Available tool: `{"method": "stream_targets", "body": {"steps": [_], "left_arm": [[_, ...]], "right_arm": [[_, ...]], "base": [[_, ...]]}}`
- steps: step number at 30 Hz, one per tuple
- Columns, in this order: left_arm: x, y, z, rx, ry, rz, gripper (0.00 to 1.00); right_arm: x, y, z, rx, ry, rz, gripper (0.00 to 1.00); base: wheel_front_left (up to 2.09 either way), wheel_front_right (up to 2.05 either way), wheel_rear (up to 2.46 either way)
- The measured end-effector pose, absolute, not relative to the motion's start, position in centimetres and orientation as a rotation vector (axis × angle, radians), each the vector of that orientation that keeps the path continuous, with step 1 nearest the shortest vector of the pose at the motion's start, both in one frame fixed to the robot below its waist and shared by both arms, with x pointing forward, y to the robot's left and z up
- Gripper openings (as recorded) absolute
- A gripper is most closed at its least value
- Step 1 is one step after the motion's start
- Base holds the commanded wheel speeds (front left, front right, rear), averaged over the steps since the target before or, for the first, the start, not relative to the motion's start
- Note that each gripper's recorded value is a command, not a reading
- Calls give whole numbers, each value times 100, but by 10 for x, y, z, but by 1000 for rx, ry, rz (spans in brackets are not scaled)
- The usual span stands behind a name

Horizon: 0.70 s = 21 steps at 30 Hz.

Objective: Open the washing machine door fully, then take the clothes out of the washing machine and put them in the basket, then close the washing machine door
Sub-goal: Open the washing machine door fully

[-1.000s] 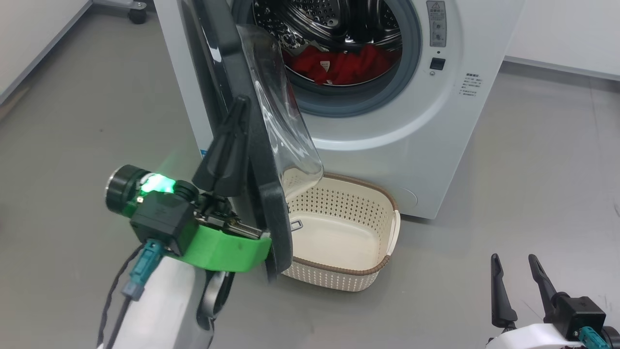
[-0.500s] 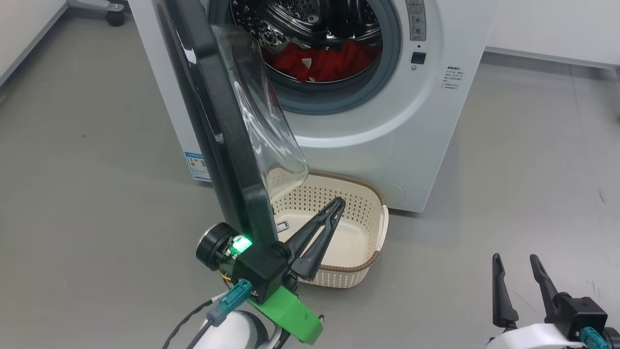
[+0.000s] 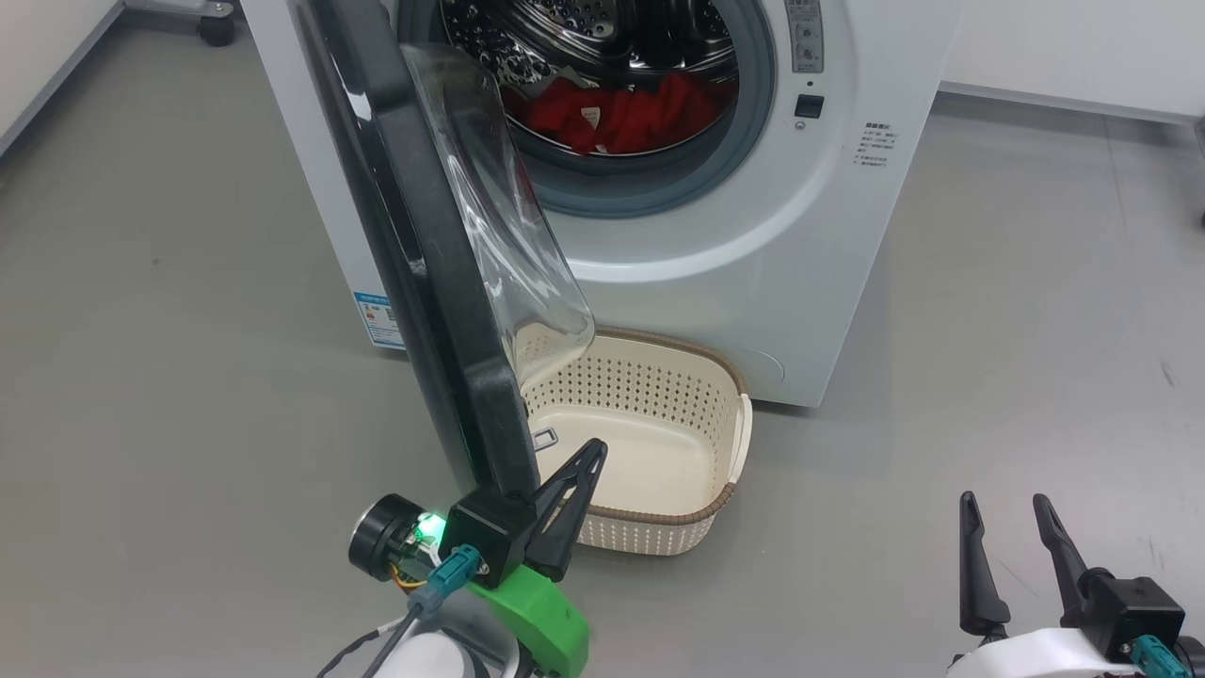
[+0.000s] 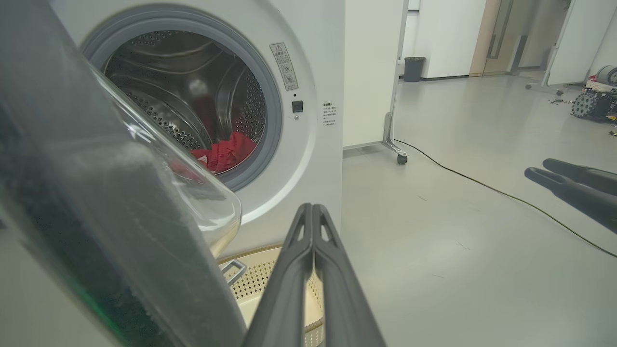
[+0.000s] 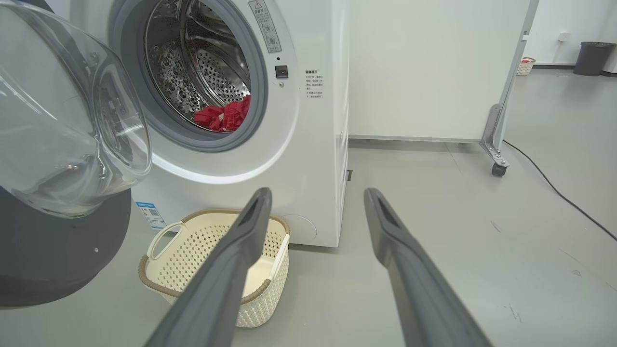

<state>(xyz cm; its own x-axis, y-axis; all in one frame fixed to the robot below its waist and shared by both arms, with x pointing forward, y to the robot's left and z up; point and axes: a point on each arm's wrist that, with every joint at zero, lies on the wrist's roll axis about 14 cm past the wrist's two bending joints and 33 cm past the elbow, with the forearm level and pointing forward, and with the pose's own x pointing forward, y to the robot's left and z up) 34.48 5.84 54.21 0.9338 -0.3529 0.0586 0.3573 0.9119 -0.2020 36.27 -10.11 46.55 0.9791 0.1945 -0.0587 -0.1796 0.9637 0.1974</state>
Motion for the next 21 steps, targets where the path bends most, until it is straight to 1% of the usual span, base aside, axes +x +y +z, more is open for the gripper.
{"method": "stream_targets", "body": {"steps": [11, 21], "left_arm": [[352, 80, 525, -202, 28, -265, 0], [355, 93, 522, -205, 27, -214, 0]], "right_arm": [[361, -103, 467, 196, 73, 185, 100], [362, -104, 467, 197, 72, 183, 100]], "base": [[0, 0, 0], [0, 0, 0]]}}
